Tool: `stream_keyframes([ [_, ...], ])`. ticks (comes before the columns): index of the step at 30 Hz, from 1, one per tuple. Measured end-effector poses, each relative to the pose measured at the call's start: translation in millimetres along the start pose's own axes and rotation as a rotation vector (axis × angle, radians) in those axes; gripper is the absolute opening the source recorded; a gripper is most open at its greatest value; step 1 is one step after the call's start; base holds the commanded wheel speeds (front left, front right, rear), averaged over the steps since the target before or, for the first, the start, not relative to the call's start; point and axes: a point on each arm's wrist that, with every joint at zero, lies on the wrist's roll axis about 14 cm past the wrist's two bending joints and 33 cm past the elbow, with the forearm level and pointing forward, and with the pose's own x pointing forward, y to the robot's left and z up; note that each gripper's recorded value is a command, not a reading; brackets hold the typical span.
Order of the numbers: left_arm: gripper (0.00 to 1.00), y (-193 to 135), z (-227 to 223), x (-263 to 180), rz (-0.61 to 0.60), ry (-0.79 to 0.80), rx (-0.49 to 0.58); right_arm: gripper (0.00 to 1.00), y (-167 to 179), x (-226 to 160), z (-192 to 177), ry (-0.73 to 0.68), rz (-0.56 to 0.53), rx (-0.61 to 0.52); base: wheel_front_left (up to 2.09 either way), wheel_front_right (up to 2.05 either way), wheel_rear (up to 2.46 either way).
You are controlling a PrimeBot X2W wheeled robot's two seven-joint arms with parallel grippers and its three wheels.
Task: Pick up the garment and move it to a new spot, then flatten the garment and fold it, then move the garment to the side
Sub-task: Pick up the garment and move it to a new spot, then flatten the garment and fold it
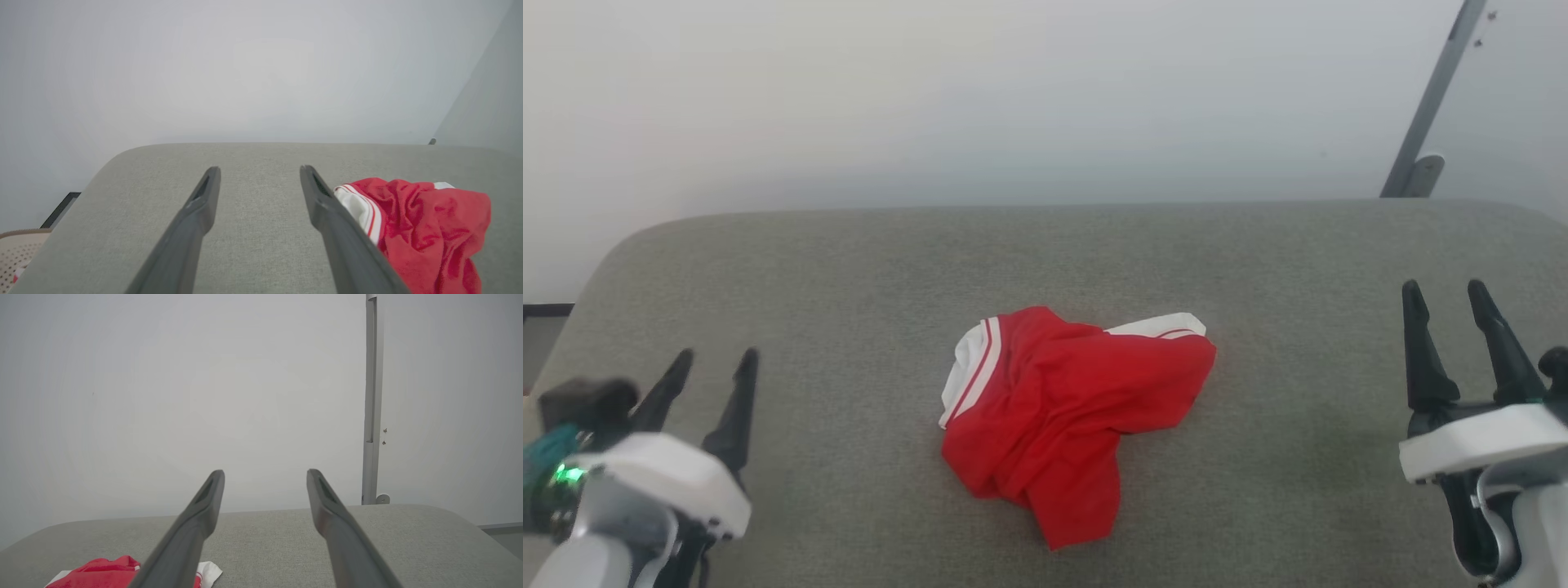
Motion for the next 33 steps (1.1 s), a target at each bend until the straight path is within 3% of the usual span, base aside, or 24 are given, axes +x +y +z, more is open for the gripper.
stream_keyframes([
  [10,1.00,30.6,-12.7,-28.8,0.094,-0.019,-0.037,1.00,0.3,-10.1,-13.2,0.036,-0.009,0.012,0.00,0.00,0.00],
  [22,1.00,31.9,-16.3,-31.2,0.096,-0.012,-0.047,1.00,6.1,-10.5,-21.1,0.068,0.003,0.019,0.00,0.00,0.00],
  [33,1.00,32.3,-23.7,-37.5,0.111,0.005,-0.067,1.00,36.6,37.4,-39.0,0.164,0.112,0.017,0.00,0.00,0.00],
])
